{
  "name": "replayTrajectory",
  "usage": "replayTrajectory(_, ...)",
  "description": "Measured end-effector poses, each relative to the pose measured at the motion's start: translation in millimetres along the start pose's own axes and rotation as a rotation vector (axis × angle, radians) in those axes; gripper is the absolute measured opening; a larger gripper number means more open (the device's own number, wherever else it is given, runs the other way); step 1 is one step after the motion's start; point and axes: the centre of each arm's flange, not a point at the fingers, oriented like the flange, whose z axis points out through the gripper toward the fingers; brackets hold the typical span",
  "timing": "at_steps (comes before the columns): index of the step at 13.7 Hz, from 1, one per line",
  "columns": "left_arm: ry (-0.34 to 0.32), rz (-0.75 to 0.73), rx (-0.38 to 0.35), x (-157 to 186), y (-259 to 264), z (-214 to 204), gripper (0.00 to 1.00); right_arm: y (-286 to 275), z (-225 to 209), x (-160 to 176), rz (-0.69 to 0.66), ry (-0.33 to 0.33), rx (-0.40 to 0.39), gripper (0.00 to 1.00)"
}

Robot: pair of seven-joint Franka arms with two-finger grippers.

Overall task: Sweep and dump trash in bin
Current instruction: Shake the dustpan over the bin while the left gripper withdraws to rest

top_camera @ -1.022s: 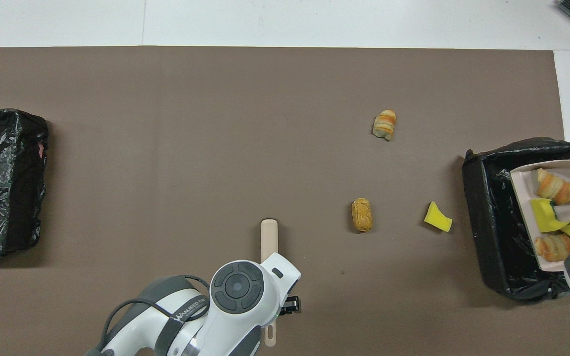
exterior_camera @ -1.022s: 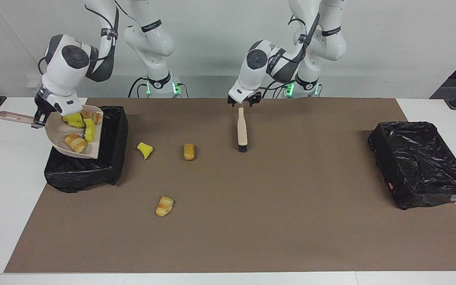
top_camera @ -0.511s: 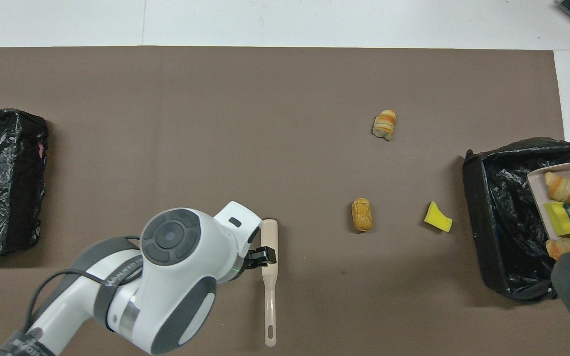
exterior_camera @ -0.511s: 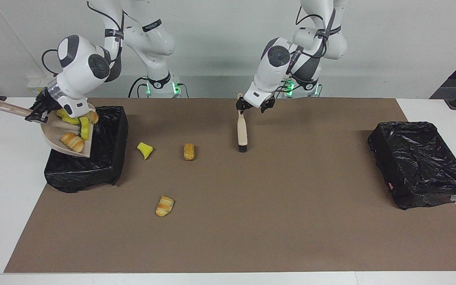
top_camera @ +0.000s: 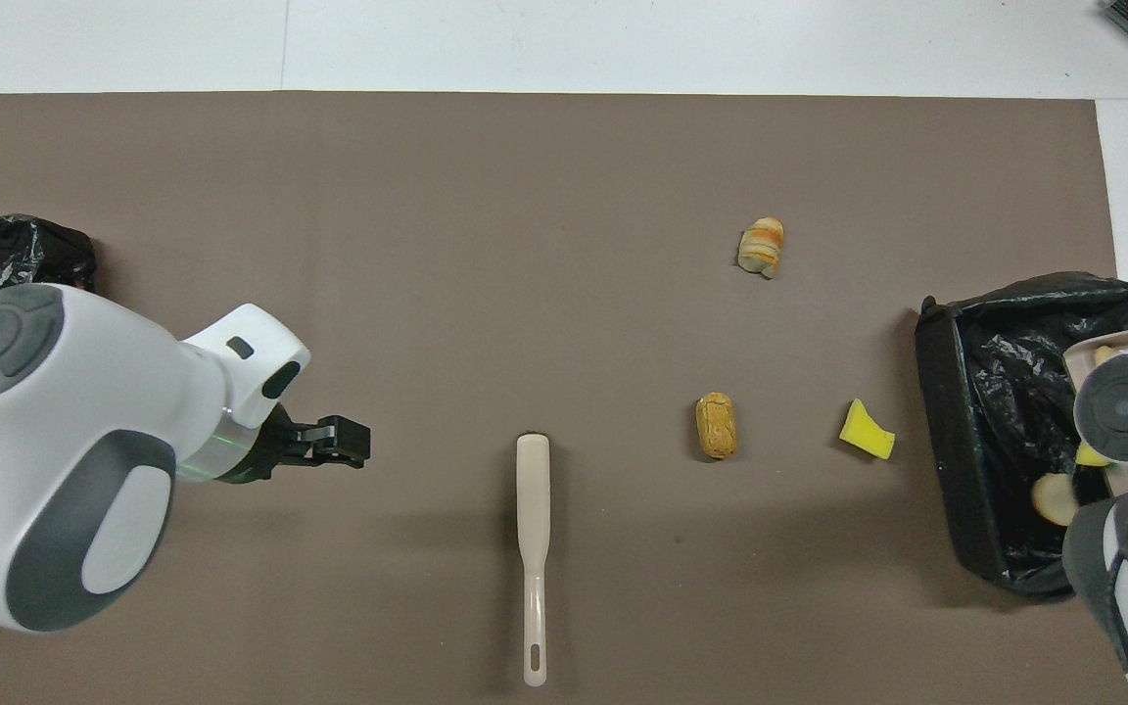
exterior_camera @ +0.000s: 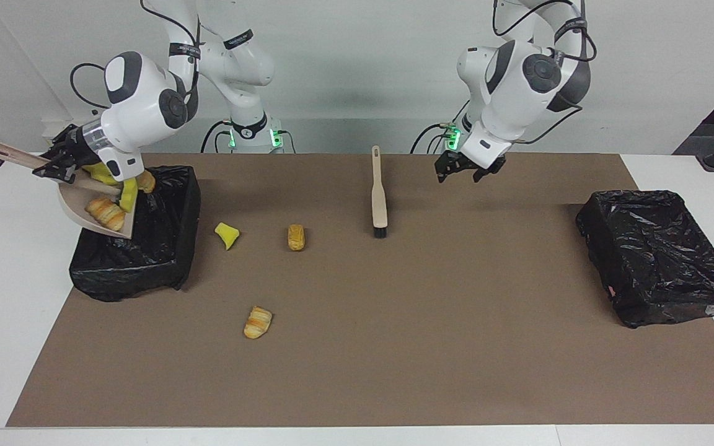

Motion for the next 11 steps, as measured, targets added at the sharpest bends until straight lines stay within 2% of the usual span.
replayTrajectory(2,0.025,0.022,0.010,10.8,-32.9,-15.0,1.00,-0.5,-7.9,5.6,0.042,-0.040,0.014,0.33)
replayTrajectory(4,0.060,0.024,0.026,17.6,-56.4,-50.4,1.00,-2.1,-12.8,16.7,0.076,-0.089,0.016,0.33)
replayTrajectory(6,0.078,0.013,0.051,14.7,-67.4,-92.2,1.00,-6.2,-11.5,24.6,0.090,-0.106,0.013,0.33)
replayTrajectory(9,0.106,0.003,0.123,3.2,-76.8,-145.2,1.00,-9.2,-13.7,17.0,0.081,-0.178,-0.007,0.33)
replayTrajectory(11,0.120,0.002,0.130,-5.8,-75.9,-170.8,1.00,-10.5,-14.8,12.8,0.086,-0.198,-0.009,0.33)
